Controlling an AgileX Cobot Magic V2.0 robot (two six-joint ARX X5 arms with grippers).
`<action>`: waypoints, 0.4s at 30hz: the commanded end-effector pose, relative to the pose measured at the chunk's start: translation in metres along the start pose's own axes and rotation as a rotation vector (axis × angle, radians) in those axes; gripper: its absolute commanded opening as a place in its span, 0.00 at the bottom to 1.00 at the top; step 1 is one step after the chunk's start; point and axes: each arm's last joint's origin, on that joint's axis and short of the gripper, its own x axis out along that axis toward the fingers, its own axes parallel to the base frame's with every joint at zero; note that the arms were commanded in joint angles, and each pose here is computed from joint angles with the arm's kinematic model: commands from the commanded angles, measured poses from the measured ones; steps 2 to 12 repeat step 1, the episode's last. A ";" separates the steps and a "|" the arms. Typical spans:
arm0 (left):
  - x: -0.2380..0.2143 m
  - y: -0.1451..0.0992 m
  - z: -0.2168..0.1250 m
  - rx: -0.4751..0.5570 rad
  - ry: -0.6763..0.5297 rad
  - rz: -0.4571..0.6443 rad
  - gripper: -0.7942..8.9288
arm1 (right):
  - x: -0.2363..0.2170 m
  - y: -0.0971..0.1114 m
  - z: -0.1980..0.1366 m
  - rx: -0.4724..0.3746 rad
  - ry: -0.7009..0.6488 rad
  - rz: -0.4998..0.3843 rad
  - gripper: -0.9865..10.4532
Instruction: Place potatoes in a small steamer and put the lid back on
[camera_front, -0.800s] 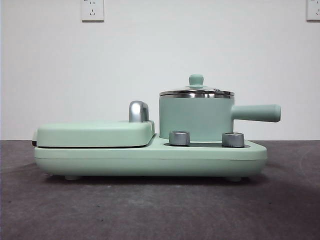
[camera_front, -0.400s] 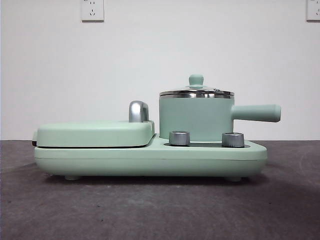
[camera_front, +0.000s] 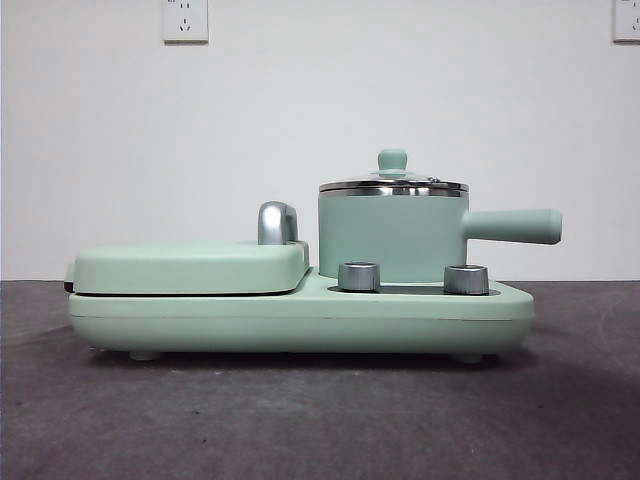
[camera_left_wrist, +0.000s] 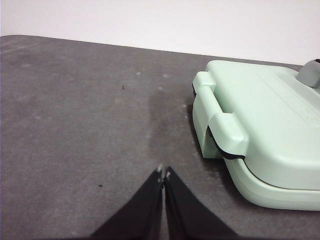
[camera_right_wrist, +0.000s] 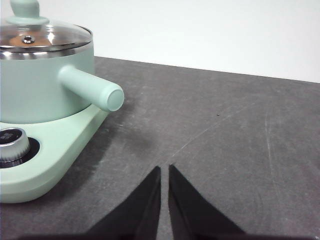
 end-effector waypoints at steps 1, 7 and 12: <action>0.002 0.001 -0.007 0.009 0.022 0.006 0.09 | 0.000 0.000 0.000 0.010 -0.008 -0.003 0.11; 0.002 0.001 -0.007 0.009 0.022 0.006 0.09 | 0.000 0.000 0.000 0.010 -0.008 -0.003 0.11; 0.002 0.001 -0.007 0.009 0.022 0.006 0.09 | 0.000 0.000 0.000 0.010 -0.008 -0.003 0.11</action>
